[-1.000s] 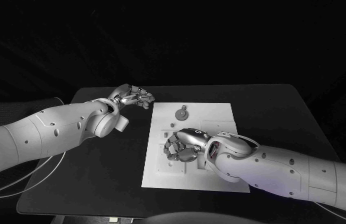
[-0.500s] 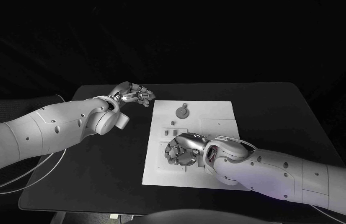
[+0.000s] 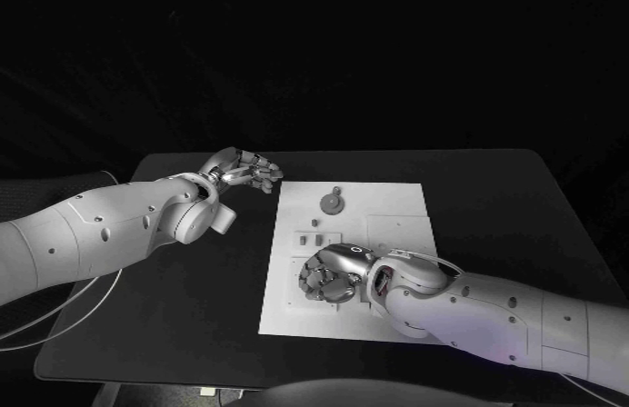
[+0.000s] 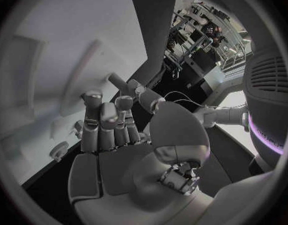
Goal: Assemble the parts on the task board
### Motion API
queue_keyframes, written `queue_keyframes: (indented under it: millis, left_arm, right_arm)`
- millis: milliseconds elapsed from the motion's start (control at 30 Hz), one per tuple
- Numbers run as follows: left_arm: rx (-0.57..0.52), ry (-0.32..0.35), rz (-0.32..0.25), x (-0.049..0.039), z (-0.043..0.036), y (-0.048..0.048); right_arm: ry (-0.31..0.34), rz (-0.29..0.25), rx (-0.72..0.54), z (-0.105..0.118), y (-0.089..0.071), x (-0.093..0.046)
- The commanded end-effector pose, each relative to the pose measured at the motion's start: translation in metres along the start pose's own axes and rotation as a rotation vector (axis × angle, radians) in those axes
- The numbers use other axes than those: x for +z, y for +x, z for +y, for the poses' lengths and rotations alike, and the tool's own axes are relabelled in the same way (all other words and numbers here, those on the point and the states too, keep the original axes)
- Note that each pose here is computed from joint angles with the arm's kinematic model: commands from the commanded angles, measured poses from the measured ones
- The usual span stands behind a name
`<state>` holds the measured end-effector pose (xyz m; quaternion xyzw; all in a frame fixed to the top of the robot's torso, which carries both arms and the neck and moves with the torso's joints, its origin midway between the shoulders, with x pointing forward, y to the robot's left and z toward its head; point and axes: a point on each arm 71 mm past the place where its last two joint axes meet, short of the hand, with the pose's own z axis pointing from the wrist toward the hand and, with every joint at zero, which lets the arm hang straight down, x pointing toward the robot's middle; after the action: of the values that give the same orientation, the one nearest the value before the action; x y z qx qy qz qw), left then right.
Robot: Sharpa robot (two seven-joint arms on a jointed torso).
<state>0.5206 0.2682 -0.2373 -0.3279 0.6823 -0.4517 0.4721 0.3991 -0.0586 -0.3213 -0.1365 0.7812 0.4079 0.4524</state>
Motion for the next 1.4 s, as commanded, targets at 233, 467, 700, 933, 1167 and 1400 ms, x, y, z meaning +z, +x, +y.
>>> queue_keyframes:
  millis: [233, 467, 700, 933, 1167, 1400]
  left_arm:
    - [0.025, 0.018, 0.021, 0.0000, -0.0024, 0.0021]
    - [0.026, 0.018, 0.020, -0.0002, -0.0022, 0.0016]
    - [0.026, 0.016, 0.019, -0.0006, -0.0018, 0.0008]
    - [0.026, 0.016, 0.020, -0.0006, -0.0017, 0.0008]
    - [0.026, 0.015, 0.019, -0.0008, -0.0015, 0.0003]
    - [0.026, 0.015, 0.020, -0.0007, -0.0017, 0.0007]
  right_arm:
    - [0.003, 0.018, -0.021, -0.004, 0.003, -0.001]
    - [0.017, 0.017, -0.030, -0.009, 0.002, -0.003]
    - [0.025, 0.015, -0.032, -0.013, 0.001, -0.005]
    - [0.030, 0.012, -0.032, -0.015, 0.000, -0.007]
    - [0.036, 0.007, -0.033, -0.018, 0.000, -0.009]
    - [0.033, 0.006, -0.032, -0.017, 0.000, -0.009]
